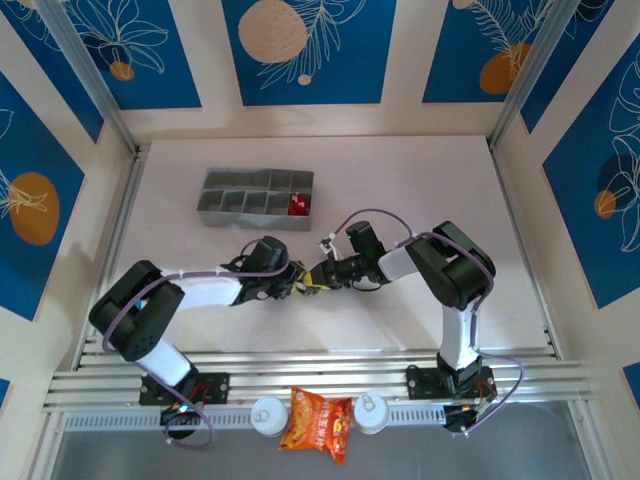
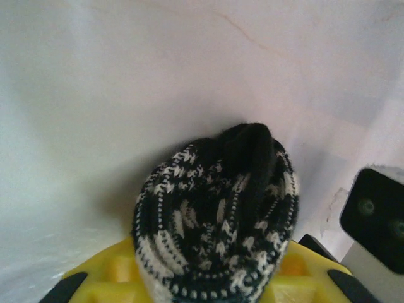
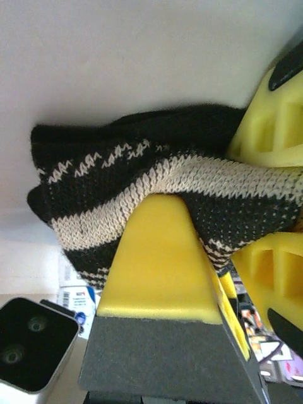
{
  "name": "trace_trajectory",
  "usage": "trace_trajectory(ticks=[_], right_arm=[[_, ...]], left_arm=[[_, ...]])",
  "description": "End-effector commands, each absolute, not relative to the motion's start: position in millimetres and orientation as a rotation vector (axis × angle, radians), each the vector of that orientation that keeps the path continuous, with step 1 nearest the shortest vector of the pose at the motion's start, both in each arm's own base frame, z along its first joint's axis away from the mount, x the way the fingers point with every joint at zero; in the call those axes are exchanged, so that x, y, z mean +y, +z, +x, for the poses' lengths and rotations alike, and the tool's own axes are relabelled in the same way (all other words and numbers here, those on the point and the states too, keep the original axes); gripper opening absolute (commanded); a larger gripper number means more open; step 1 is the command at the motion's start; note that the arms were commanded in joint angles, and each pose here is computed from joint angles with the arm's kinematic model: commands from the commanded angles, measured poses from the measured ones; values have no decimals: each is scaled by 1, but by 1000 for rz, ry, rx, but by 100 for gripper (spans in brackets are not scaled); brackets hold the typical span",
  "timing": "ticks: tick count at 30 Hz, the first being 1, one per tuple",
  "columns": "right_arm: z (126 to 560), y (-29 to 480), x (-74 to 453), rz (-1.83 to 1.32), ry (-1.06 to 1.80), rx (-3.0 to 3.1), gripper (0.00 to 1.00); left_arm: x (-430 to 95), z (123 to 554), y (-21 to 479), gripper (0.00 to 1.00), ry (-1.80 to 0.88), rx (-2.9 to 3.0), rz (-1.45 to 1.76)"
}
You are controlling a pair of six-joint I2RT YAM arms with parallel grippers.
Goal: Roll the socks
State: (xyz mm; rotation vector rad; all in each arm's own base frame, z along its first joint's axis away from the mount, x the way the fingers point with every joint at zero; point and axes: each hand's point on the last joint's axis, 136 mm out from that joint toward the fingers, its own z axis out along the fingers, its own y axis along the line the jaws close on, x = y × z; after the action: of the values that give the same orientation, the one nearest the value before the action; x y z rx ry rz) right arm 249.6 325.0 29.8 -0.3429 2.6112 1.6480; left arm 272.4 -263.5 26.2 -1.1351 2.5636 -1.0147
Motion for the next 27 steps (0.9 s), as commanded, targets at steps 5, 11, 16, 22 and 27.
trace_trajectory(ticks=[5,11,16,22,27], right_arm=[[214,0,299,-637,1070,2642,44],[202,39,310,-1153,634,2070,67],[206,46,318,-1285,390,1925,81],[213,50,335,-1326,235,1828,82],[229,60,345,-1281,170,1795,82]], left_arm=[[-196,186,-20,14,-385,2957,-1315],[-173,172,-20,13,-290,3011,-1331],[-170,170,-25,13,-282,3048,-1331],[-171,169,-28,13,-278,3112,-1321],[-170,167,-31,12,-287,3172,-1331]])
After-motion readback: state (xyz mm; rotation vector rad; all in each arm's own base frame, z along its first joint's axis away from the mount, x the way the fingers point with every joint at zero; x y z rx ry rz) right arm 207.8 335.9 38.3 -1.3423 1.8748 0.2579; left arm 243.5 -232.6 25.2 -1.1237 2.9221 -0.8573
